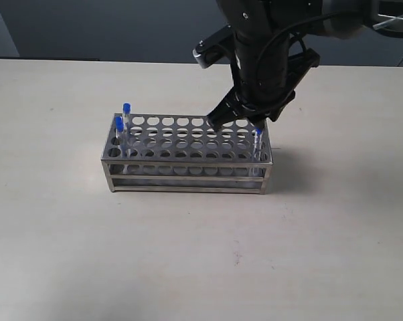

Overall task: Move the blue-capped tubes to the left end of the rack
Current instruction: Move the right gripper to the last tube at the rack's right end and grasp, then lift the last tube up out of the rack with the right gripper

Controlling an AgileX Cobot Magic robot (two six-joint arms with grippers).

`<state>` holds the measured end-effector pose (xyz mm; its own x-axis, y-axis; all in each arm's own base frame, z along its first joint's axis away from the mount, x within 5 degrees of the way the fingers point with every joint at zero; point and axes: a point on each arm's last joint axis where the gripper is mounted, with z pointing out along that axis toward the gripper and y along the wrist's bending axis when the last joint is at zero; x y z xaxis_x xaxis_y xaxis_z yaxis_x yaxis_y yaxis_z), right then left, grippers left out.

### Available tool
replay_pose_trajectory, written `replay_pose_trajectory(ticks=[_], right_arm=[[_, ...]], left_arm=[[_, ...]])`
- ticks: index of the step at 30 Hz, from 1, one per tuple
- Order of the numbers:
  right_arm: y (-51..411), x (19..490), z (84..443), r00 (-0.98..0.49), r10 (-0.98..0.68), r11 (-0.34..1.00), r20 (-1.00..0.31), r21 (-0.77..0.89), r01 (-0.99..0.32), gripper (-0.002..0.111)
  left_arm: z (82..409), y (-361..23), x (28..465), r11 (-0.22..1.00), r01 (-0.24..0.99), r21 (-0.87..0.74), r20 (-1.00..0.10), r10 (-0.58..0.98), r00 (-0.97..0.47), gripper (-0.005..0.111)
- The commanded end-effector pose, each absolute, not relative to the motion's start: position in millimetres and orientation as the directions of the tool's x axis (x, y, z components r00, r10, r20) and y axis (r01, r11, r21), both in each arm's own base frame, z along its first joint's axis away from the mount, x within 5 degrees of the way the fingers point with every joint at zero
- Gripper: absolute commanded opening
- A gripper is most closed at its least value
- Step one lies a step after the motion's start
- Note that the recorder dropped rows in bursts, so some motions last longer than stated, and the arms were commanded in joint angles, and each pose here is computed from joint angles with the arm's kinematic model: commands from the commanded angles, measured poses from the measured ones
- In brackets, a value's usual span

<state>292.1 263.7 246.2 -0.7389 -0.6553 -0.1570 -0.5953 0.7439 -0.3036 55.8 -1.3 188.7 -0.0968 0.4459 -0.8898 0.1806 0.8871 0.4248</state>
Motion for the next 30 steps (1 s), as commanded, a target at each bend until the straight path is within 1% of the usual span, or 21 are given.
replay_pose_trajectory(ticks=[1, 3, 7, 9, 10, 17, 19, 25, 27, 30], right_arm=[[263, 295, 250, -0.725, -0.66, 0.744, -0.197, -0.304, -0.595, 0.026], [263, 295, 250, -0.724, -0.662, 0.743, -0.197, -0.305, -0.596, 0.028], [263, 295, 250, -0.711, -0.677, 0.729, -0.191, -0.311, -0.611, 0.045], [263, 296, 250, -0.707, -0.68, 0.725, -0.196, -0.321, -0.609, 0.052], [263, 296, 250, -0.706, -0.681, 0.724, -0.196, -0.323, -0.609, 0.053], [266, 302, 251, -0.67, -0.696, 0.714, -0.257, -0.344, -0.61, 0.053], [267, 302, 248, -0.678, -0.693, 0.715, -0.244, -0.345, -0.608, 0.053], [266, 305, 223, -0.708, -0.694, 0.696, -0.132, -0.373, -0.614, 0.053], [267, 306, 216, -0.709, -0.696, 0.691, -0.114, -0.374, -0.618, 0.053], [270, 308, 212, -0.702, -0.701, 0.689, -0.125, -0.372, -0.622, 0.053]], left_arm=[[191, -2, 56, 0.889, 0.183, 0.42, -0.893, 0.44, -0.091, 0.001], [191, -2, 56, 0.889, 0.184, 0.419, -0.894, 0.44, -0.088, 0.001], [191, -2, 56, 0.889, 0.184, 0.419, -0.894, 0.44, -0.088, 0.001], [191, -2, 56, 0.889, 0.184, 0.419, -0.894, 0.44, -0.088, 0.001], [191, -2, 56, 0.889, 0.184, 0.419, -0.894, 0.44, -0.088, 0.001], [191, -2, 56, 0.889, 0.184, 0.419, -0.894, 0.44, -0.088, 0.001], [191, -2, 56, 0.889, 0.184, 0.419, -0.894, 0.44, -0.088, 0.001], [191, -2, 56, 0.889, 0.184, 0.419, -0.894, 0.44, -0.088, 0.001], [191, -2, 56, 0.889, 0.184, 0.419, -0.894, 0.44, -0.088, 0.001], [191, -2, 56, 0.889, 0.184, 0.419, -0.894, 0.44, -0.088, 0.001]])
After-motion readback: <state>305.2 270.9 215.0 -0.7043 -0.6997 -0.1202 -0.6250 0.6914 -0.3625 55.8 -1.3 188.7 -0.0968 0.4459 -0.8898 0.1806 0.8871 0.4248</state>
